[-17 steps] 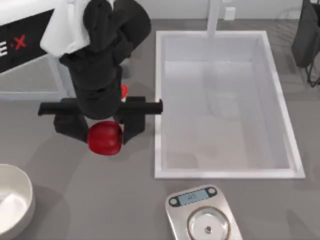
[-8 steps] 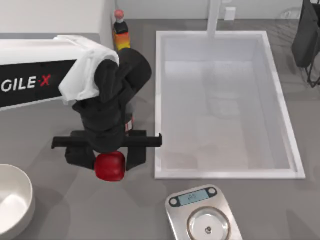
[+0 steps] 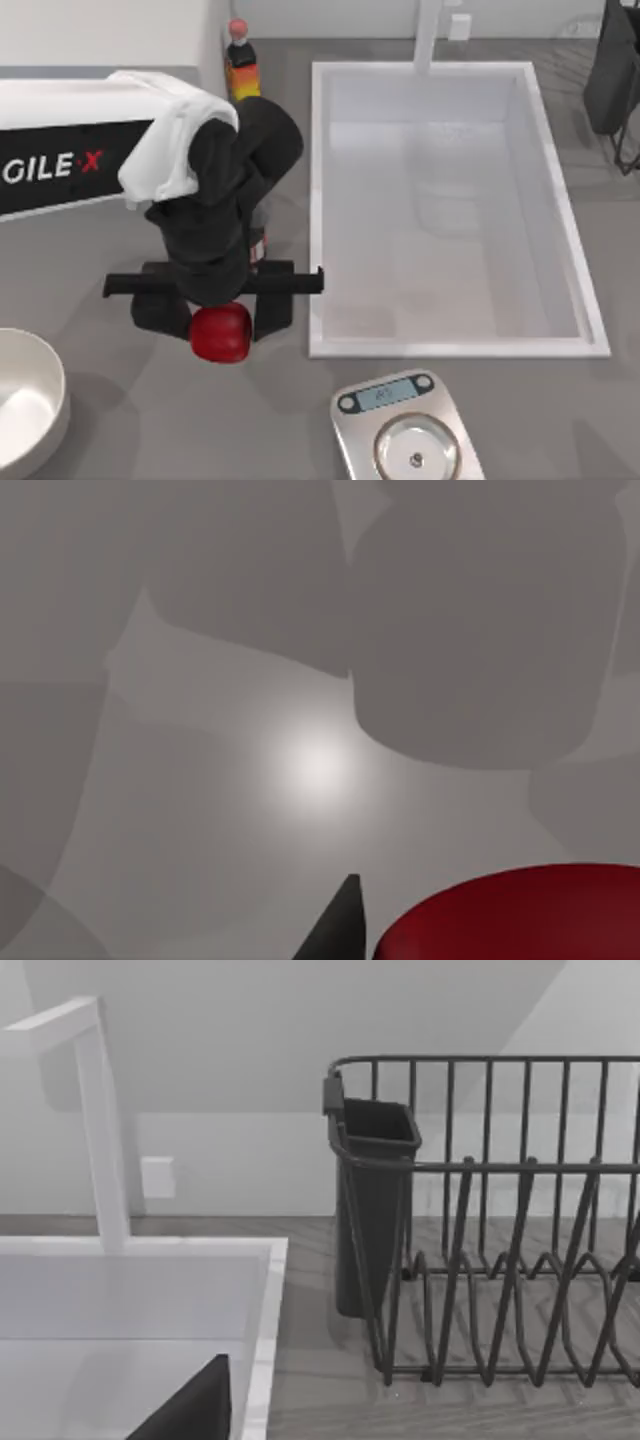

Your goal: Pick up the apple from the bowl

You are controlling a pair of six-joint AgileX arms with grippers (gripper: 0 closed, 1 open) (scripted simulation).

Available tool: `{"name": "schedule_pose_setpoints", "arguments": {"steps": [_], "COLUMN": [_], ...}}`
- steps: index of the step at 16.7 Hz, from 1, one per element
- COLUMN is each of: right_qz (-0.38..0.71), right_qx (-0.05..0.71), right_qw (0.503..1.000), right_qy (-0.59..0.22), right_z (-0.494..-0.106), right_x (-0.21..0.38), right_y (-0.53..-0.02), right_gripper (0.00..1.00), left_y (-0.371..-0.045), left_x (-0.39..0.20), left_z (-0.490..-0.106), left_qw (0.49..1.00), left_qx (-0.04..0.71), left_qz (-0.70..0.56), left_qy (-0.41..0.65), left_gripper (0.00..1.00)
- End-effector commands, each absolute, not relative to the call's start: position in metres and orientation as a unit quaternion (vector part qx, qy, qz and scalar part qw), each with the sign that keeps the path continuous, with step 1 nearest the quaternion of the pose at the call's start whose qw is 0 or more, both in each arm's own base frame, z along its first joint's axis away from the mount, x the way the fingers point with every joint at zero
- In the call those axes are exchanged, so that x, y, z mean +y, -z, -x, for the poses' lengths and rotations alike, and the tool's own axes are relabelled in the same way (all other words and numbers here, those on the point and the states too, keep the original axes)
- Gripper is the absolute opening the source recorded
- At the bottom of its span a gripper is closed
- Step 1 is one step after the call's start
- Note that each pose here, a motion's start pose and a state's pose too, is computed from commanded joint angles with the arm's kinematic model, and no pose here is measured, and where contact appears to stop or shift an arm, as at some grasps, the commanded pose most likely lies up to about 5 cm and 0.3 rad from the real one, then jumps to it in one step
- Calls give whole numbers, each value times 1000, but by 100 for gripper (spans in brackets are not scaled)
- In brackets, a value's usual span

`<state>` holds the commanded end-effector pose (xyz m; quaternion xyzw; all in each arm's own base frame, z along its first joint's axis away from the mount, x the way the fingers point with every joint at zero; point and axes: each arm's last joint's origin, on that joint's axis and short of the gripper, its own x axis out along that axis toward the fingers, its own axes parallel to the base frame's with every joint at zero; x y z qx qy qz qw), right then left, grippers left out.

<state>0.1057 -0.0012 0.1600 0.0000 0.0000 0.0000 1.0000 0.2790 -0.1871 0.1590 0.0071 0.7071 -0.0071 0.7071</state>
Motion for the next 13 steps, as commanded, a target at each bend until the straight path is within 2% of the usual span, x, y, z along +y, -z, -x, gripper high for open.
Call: {"name": "schedule_pose_setpoints", "arguments": {"steps": [7,13], "right_qz": [0,0], "right_qx": [0,0], "right_qw": [1000,1000], "right_qy": [0,0], "right_z": [-106,-106], "right_x": [-1,-1], "right_y": [-160,-160], "right_gripper": [100,100], "left_y": [-159,-159], "left_x": [-187,-187], "left_z": [-279,-279], "left_qw": [707,707], "left_qx": [707,707], "left_qz": [-7,-7], "left_qy": [7,7], "left_gripper": [98,100]}}
